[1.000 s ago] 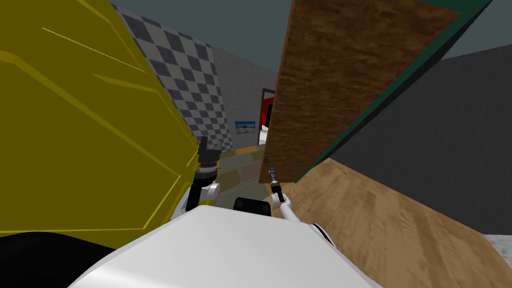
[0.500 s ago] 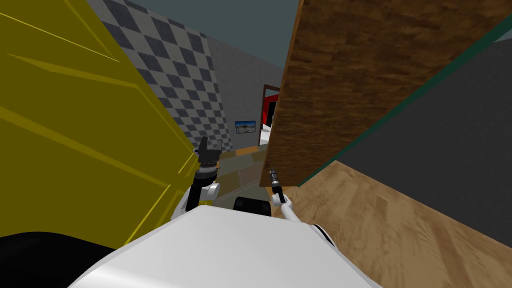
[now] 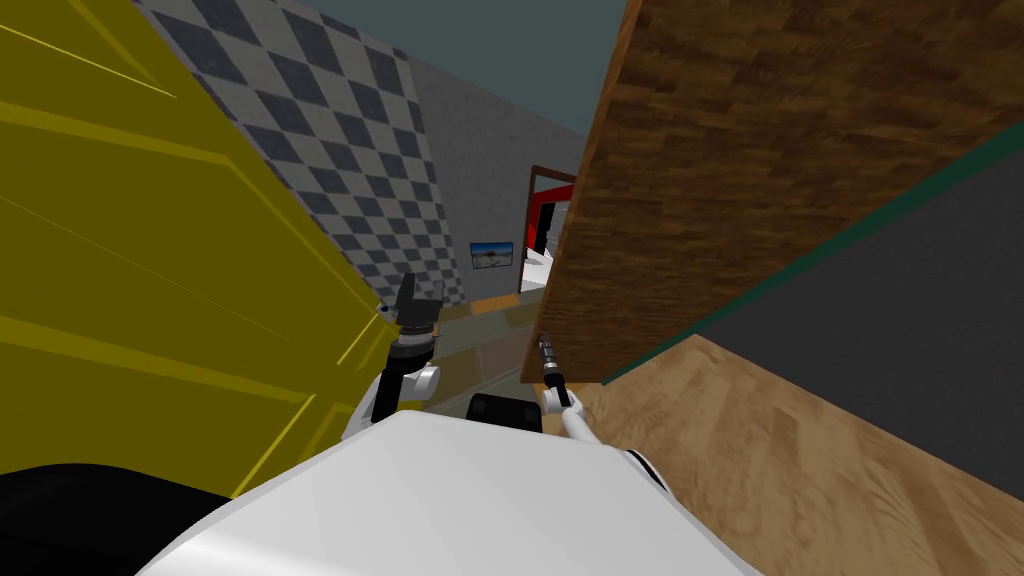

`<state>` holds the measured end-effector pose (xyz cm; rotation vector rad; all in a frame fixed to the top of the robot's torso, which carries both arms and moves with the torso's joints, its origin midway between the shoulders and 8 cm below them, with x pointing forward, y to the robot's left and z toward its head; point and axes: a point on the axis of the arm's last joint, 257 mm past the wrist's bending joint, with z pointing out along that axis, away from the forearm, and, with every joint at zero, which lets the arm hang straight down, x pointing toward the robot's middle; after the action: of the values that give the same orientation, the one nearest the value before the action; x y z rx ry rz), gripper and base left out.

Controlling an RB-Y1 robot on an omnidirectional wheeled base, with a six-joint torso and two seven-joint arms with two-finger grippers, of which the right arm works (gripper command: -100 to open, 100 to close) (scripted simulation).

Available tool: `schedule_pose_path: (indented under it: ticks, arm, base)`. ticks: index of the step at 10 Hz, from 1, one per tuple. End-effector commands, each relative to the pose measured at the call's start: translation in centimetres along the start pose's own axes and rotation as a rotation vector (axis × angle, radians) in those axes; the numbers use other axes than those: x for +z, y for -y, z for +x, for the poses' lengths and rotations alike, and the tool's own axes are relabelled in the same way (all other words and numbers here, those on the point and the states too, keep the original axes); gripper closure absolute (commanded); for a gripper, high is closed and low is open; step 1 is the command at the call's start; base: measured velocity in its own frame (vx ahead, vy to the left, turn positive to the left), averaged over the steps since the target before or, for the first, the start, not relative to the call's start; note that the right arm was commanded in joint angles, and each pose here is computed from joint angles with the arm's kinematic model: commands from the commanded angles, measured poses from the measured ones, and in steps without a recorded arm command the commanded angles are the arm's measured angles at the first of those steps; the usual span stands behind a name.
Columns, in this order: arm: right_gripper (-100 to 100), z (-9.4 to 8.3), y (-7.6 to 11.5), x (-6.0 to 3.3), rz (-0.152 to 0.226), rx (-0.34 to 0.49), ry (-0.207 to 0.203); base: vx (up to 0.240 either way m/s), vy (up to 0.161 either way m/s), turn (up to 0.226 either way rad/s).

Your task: Push the door open

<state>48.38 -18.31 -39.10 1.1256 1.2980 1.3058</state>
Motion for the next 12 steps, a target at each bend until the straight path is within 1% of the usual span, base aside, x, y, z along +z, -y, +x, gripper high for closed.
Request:
schedule_pose_path:
  ticks: [1,6,7,8,10,11,12]
  arm:
    - [100,0.0,0.0,0.00,0.002,0.000,0.000]
    - [100,0.0,0.0,0.00,0.002,0.000,0.000]
    - [100,-0.8,0.2,-0.11,0.008,-0.005,0.015]
    - [100,-1.0,0.2,-0.11,0.008,-0.005,0.019]
    - [100,-2.0,0.2,-0.13,0.009,-0.009,0.038]
    - [100,-2.0,0.2,-0.13,0.009,-0.009,0.038]
    - [100,-2.9,0.2,-0.16,0.009,-0.011,0.057]
  base:
    - [-0.018,0.001,-0.002]
    - [-0.014,-0.003,0.003]
    - [0.102,0.013,-0.017]
    - [0.152,0.050,-0.025]
    - [0.165,0.053,-0.025]
    - [0.121,0.037,-0.013]
    - [0.146,0.043,-0.027]
